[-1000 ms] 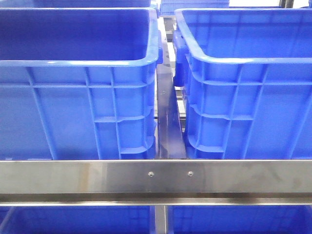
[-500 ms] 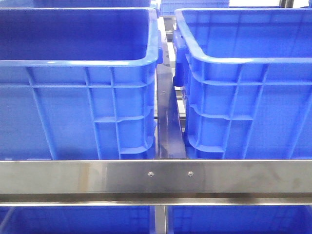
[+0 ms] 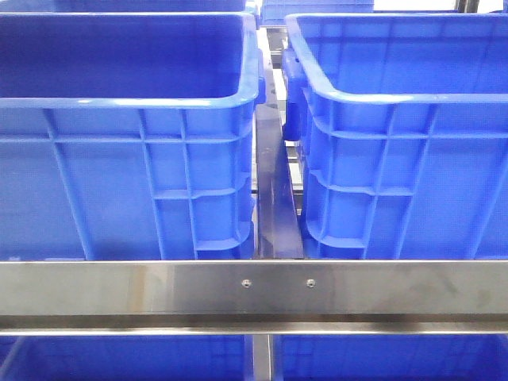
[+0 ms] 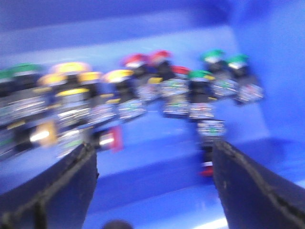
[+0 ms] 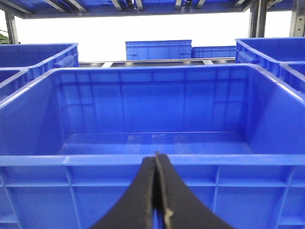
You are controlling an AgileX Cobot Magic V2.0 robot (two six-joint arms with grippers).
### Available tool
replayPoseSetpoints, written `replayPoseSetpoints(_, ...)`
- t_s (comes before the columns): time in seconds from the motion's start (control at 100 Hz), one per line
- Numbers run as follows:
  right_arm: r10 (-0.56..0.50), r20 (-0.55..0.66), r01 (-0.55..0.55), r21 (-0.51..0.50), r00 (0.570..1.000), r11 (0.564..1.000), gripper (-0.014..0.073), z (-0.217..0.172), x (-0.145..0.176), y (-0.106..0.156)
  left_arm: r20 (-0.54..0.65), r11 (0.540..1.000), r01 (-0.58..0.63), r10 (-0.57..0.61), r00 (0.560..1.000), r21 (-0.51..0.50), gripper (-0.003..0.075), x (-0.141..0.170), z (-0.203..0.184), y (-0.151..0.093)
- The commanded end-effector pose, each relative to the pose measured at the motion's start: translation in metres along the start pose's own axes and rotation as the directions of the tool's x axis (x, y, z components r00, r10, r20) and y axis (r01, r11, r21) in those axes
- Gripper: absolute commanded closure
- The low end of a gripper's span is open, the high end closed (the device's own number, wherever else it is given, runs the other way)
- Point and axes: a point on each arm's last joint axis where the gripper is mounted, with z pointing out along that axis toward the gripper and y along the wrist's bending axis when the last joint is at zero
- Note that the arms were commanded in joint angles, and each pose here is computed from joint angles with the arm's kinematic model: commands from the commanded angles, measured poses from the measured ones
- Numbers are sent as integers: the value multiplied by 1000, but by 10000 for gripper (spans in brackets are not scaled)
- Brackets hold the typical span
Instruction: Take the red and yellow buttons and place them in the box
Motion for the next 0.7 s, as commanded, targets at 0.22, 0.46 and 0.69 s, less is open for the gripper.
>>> replayPoseSetpoints(0.22, -2, 124, 2, -5, 992, 1000, 663, -3, -16, 1, -30, 998, 13, -11, 999, 62, 229, -48, 75, -21)
replayPoseSetpoints(0.46, -2, 124, 2, -5, 992, 1000, 663, -3, -16, 1, -97, 998, 33, -28, 995, 55, 229, -58, 126, -19)
replayPoseSetpoints(0.69, -2, 124, 2, -5, 992, 1000, 663, -3, -16, 1, -137, 998, 42, -35, 990, 48, 229, -59, 158, -18)
